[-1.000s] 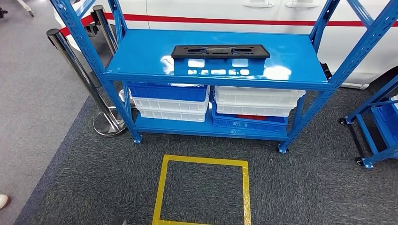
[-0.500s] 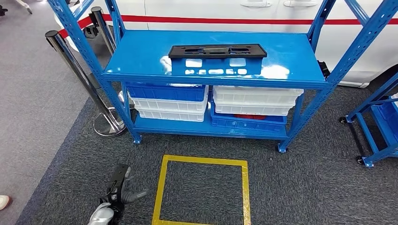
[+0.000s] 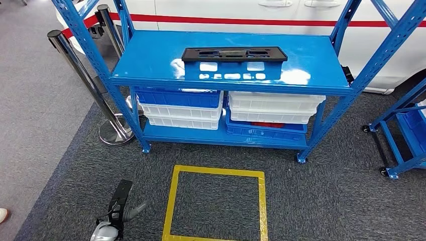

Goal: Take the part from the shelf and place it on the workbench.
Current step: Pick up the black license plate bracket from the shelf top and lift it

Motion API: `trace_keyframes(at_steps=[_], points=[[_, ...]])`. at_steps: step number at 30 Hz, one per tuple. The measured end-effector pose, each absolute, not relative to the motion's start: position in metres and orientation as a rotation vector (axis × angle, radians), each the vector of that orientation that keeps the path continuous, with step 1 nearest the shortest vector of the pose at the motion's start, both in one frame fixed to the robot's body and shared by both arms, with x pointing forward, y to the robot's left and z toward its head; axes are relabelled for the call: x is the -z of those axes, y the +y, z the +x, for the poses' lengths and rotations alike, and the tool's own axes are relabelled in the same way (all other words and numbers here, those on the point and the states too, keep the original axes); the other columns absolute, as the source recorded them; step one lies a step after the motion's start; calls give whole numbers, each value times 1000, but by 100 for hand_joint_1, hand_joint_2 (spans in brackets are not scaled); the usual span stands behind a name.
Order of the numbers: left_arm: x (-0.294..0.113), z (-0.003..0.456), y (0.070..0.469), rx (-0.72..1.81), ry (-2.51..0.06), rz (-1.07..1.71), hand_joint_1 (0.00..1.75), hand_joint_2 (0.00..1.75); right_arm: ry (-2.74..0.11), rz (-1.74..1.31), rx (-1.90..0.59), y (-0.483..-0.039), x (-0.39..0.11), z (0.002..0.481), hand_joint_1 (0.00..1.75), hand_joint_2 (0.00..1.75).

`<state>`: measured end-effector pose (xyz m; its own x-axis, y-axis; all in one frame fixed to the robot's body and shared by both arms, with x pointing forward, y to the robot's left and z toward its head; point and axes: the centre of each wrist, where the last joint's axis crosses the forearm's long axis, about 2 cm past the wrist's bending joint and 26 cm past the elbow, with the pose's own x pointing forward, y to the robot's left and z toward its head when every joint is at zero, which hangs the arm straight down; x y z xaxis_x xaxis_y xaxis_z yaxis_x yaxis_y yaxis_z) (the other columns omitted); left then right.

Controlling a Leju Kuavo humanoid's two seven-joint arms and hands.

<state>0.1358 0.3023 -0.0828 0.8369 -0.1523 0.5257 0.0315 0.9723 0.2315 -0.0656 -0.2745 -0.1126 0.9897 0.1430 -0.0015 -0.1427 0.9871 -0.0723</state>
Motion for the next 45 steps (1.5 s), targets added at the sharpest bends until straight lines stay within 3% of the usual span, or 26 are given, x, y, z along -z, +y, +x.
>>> trace_keyframes(at_steps=[16,33,34,37,38,45], points=[[96,107,281,175,-463,232,0,0,-341,-91,-343,-264,110,46,0,0],[102,86,253,256,-379,187,0,0,-1018,-161,-715,-227,64,200,0,0],[102,85,252,260,-376,184,0,0,-1067,-169,-739,-224,59,209,0,44],[102,82,246,270,-364,171,0,0,-1195,-186,-809,-217,46,231,0,44],[103,81,245,273,-360,167,0,0,-1235,-194,-833,-216,42,238,0,0],[103,79,238,275,-351,155,0,0,-1483,-265,-963,-204,9,285,0,0]])
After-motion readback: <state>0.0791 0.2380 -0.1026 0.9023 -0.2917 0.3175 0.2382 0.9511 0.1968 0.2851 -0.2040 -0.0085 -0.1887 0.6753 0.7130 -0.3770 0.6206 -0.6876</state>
